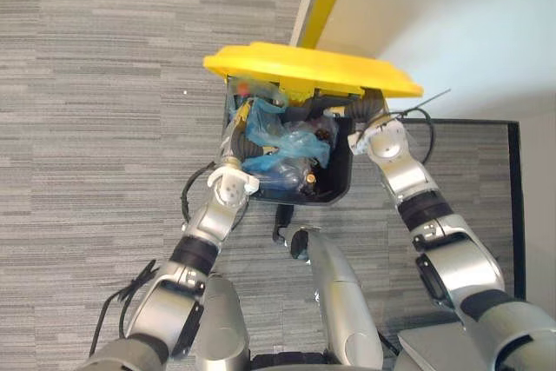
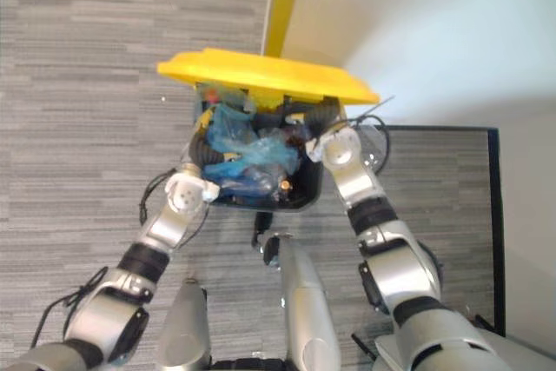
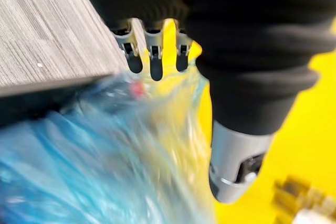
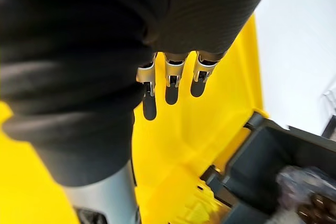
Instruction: Gather rubbish on tea table into small bin, then transfer packed bag to large trash can.
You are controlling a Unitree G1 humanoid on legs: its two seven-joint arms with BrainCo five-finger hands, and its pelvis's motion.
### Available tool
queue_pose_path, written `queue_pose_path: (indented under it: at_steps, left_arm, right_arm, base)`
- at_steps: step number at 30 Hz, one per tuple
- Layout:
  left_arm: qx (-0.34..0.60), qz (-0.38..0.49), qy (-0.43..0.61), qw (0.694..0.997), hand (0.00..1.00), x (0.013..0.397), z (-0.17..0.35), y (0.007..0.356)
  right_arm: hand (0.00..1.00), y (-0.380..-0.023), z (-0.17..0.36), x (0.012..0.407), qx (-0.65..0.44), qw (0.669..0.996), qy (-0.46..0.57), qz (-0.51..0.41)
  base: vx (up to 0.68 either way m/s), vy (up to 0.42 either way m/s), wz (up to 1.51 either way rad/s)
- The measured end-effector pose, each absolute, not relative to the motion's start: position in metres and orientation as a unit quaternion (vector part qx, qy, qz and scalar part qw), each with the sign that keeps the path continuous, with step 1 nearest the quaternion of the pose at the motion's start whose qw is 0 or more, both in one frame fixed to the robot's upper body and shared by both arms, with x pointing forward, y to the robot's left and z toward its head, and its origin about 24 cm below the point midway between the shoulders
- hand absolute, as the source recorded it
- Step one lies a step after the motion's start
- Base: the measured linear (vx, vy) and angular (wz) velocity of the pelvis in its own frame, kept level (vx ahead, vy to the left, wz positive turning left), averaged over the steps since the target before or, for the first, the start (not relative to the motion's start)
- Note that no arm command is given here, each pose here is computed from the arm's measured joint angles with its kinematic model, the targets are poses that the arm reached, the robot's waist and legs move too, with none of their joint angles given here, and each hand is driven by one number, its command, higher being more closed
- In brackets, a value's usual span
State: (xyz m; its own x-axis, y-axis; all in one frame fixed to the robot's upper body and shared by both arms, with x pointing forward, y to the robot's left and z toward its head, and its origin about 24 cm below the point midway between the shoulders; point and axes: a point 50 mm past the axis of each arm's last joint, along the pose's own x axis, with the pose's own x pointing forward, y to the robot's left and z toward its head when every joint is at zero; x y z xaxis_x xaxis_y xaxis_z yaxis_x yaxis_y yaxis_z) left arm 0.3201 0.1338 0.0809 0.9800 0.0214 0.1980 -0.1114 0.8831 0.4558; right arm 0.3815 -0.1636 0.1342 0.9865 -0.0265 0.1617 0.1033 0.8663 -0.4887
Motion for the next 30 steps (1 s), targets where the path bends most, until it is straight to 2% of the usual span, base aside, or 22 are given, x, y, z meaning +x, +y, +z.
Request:
queue_pose_path:
  at_steps: [4,8,10,11,13,17,21,23,25,30]
  left_arm:
    - [0.189,0.077,-0.004,0.979,0.00,0.284,0.034,0.161]
    - [0.143,0.134,0.106,0.975,0.00,0.248,-0.018,0.192]
    - [0.094,0.182,0.230,0.951,0.00,0.210,-0.066,0.216]
    - [0.087,0.190,0.254,0.944,0.00,0.201,-0.074,0.220]
    - [0.075,0.213,0.345,0.911,0.00,0.162,-0.105,0.233]
    - [0.072,0.217,0.418,0.879,0.00,0.126,-0.127,0.239]
    - [0.103,0.195,0.445,0.868,0.00,0.115,-0.133,0.244]
    - [0.122,0.187,0.455,0.862,0.00,0.113,-0.135,0.250]
    - [0.146,0.169,0.468,0.855,0.00,0.110,-0.138,0.250]
    - [0.148,0.162,0.477,0.851,0.00,0.105,-0.139,0.248]
  right_arm:
    - [0.00,-0.178,0.084,0.358,-0.263,0.964,-0.008,-0.036]
    - [0.00,-0.186,0.043,0.335,-0.246,0.967,0.058,-0.038]
    - [0.00,-0.193,0.034,0.324,-0.241,0.967,0.071,-0.045]
    - [0.00,-0.194,0.032,0.322,-0.240,0.967,0.073,-0.046]
    - [0.00,-0.197,0.018,0.309,-0.234,0.966,0.095,-0.049]
    - [0.00,-0.185,-0.012,0.281,-0.209,0.968,0.137,-0.027]
    - [0.00,-0.171,-0.039,0.254,-0.198,0.964,0.175,0.008]
    - [0.00,-0.178,-0.066,0.221,-0.197,0.952,0.232,0.009]
    - [0.00,-0.187,-0.106,0.170,-0.186,0.923,0.338,-0.006]
    - [0.00,-0.189,-0.138,0.116,-0.143,0.887,0.437,-0.047]
  base:
    - [0.02,0.006,0.16]
    - [-0.02,-0.011,0.26]
    - [-0.07,0.000,0.17]
    - [-0.08,0.013,0.09]
    - [-0.10,0.043,0.06]
    - [-0.19,0.113,-0.33]
    - [-0.45,0.260,-1.27]
    - [-0.40,0.104,-0.86]
    - [-0.30,0.008,-0.17]
    - [-0.12,-0.136,-0.57]
